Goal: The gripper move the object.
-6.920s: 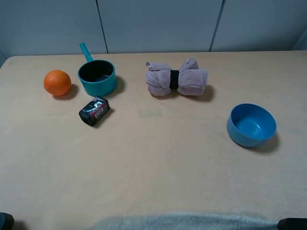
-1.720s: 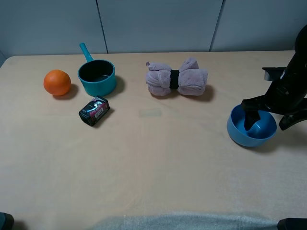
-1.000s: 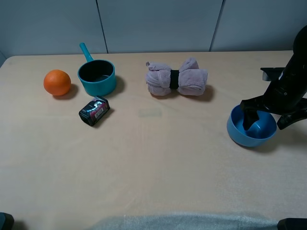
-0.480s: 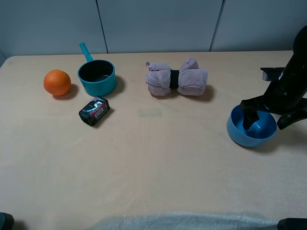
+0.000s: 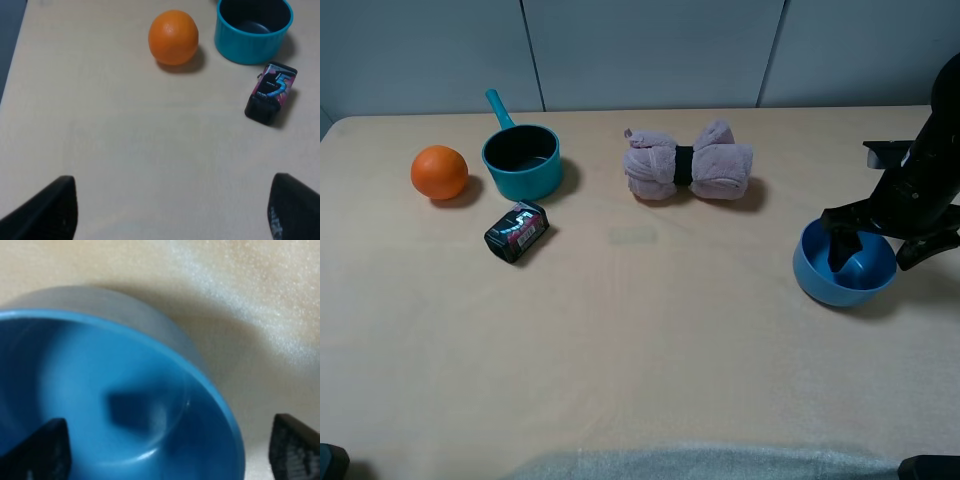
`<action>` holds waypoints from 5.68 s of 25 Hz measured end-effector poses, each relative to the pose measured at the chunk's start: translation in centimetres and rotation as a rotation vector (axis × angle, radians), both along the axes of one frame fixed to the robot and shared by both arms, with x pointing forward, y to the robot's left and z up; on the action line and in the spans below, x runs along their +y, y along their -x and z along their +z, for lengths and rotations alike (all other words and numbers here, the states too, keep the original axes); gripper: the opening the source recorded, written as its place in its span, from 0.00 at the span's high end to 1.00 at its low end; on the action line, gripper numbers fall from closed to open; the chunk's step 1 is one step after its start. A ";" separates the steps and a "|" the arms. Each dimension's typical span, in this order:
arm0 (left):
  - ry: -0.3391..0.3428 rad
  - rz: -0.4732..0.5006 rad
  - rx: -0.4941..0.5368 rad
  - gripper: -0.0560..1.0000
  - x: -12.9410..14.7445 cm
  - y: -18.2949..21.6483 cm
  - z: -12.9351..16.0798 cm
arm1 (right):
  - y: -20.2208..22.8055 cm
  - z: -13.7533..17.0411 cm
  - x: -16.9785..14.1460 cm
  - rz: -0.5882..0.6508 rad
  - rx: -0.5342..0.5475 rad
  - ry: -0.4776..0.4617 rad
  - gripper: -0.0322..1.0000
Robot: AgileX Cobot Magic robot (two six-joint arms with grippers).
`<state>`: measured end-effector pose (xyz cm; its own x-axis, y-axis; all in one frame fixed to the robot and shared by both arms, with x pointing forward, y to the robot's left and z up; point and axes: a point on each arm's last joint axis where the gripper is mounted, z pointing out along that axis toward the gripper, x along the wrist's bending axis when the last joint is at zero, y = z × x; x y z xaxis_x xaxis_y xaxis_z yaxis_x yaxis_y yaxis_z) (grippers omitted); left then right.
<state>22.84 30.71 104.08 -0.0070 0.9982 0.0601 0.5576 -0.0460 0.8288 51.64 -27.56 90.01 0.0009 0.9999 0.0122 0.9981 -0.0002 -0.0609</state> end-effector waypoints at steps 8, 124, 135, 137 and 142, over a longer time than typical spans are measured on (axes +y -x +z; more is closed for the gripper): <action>0.000 0.000 0.000 0.16 0.0 0.0 0.0 | 0.2 0.0 0.0 0.001 0.019 0.001 0.63; 0.000 0.000 -0.002 0.16 0.0 0.0 0.0 | 2.3 3.4 34.5 0.870 -0.016 -0.071 0.99; 0.000 0.000 -0.002 0.16 0.0 0.0 0.0 | 1.5 2.0 35.5 0.883 -0.029 -0.079 0.99; 0.000 0.000 -0.002 0.16 0.0 0.0 0.0 | 1.5 2.2 35.6 0.886 -0.033 -0.081 0.99; 0.000 0.000 -0.003 0.16 0.0 0.0 0.0 | 1.5 1.5 35.6 0.887 -0.022 -0.075 0.99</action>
